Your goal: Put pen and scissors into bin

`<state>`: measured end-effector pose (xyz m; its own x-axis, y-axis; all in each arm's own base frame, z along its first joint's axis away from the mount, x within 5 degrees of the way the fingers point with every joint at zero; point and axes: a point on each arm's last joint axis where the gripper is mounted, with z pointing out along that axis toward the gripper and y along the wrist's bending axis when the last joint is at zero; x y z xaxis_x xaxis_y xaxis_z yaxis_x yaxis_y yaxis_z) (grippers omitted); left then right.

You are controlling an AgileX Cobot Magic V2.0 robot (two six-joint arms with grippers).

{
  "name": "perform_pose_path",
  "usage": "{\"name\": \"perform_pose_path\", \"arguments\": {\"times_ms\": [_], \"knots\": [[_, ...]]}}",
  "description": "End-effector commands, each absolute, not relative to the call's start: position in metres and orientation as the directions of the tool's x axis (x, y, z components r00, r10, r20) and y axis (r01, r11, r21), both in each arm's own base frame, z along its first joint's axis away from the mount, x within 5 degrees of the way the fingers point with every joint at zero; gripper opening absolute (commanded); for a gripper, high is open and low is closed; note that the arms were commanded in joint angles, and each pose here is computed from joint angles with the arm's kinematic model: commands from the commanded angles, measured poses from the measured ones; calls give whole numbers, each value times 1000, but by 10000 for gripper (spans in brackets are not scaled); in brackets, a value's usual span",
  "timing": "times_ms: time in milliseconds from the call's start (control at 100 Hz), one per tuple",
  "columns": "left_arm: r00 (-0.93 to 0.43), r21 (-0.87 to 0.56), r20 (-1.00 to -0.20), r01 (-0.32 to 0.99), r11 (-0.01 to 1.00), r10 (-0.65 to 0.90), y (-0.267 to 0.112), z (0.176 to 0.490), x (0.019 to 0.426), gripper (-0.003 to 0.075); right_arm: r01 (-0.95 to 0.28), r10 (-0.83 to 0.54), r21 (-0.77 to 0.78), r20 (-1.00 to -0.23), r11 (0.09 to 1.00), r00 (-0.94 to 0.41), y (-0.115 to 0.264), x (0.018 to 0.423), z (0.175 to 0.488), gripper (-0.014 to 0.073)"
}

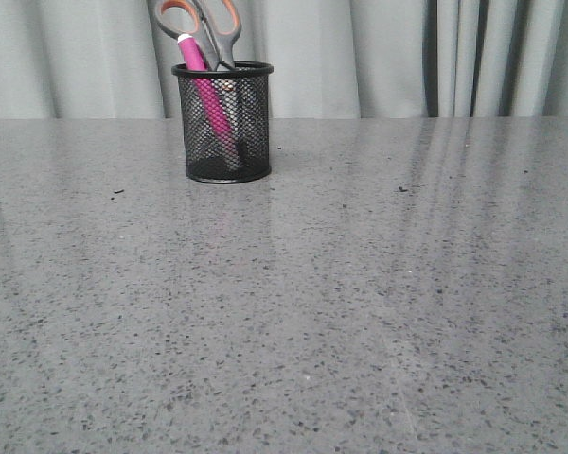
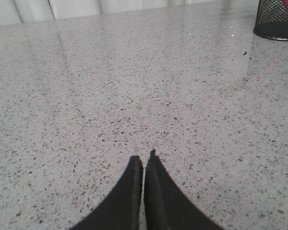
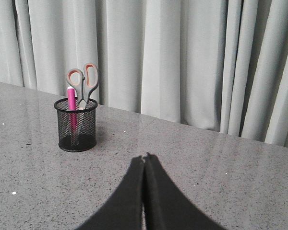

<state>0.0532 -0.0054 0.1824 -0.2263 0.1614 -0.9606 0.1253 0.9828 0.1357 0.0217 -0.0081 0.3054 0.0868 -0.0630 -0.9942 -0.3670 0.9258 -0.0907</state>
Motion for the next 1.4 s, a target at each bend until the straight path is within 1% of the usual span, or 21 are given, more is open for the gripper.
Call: {"name": "perform_pose_path", "arguments": {"times_ms": [0, 530, 600, 700, 820, 910, 920, 930, 970, 980, 990, 1000, 1070, 1080, 1150, 1270, 1390], "knots": [[-199, 124, -969, 116, 985, 145, -5, 174, 53, -19, -370, -48, -118, -980, 921, 193, -10, 16, 318, -76], [-199, 124, -969, 116, 985, 145, -5, 174, 53, -19, -366, -57, -120, -982, 923, 179, -10, 17, 316, -76], [-199, 124, -969, 116, 985, 145, -5, 174, 53, -19, -323, -129, -170, -981, 931, 144, -11, 22, 307, -76], [-199, 124, -969, 116, 985, 145, -5, 174, 53, -19, -320, -144, -166, -985, 933, 93, -4, 29, 288, -76], [-199, 124, -969, 116, 985, 145, -5, 174, 53, -19, -317, -97, -96, -995, 944, 10, 7, 38, 255, -76], [-199, 124, -969, 116, 985, 145, -5, 174, 53, -19, -254, -88, -86, -996, 963, 1, 11, 47, 229, -76], [-199, 124, -969, 116, 985, 145, -5, 174, 53, -19, -242, -70, -70, -998, 968, 6, 11, 47, 228, -76], [-199, 124, -969, 116, 985, 145, -5, 174, 53, -19, -236, -83, -81, -997, 968, 0, 11, 49, 223, -76], [-199, 124, -969, 116, 985, 145, -5, 174, 53, -19, -196, -56, -54, -998, 979, -3, 10, 51, 214, -76], [-199, 124, -969, 116, 985, 145, -5, 174, 53, -19, -190, -69, -66, -998, 980, -9, 10, 52, 210, -76], [-199, 124, -969, 116, 985, 145, -5, 174, 53, -19, -176, -48, -45, -999, 983, -12, 10, 52, 209, -76], [-199, 124, -969, 116, 985, 145, -5, 174, 53, -19, -169, -59, -55, -998, 984, -20, 10, 53, 205, -76], [-199, 124, -969, 116, 985, 145, -5, 174, 53, -19, -115, 4, 14, -996, 993, -84, 8, 55, 190, -76], [-199, 124, -969, 116, 985, 145, -5, 174, 53, -19, -119, 13, 28, -993, 992, -121, 9, 55, 187, -76], [-199, 124, -969, 116, 985, 145, -5, 174, 53, -19, -84, 14, 34, -974, 996, -225, 8, 53, 178, -76], [-199, 124, -969, 116, 985, 145, -5, 174, 53, -19, -16, 24, 28, -977, 999, -213, 5, 53, 179, -76], [-199, 124, -969, 116, 985, 145, -5, 174, 53, -19, 2, 6, 6, -978, 1000, -208, 3, 54, 179, -76]]}}
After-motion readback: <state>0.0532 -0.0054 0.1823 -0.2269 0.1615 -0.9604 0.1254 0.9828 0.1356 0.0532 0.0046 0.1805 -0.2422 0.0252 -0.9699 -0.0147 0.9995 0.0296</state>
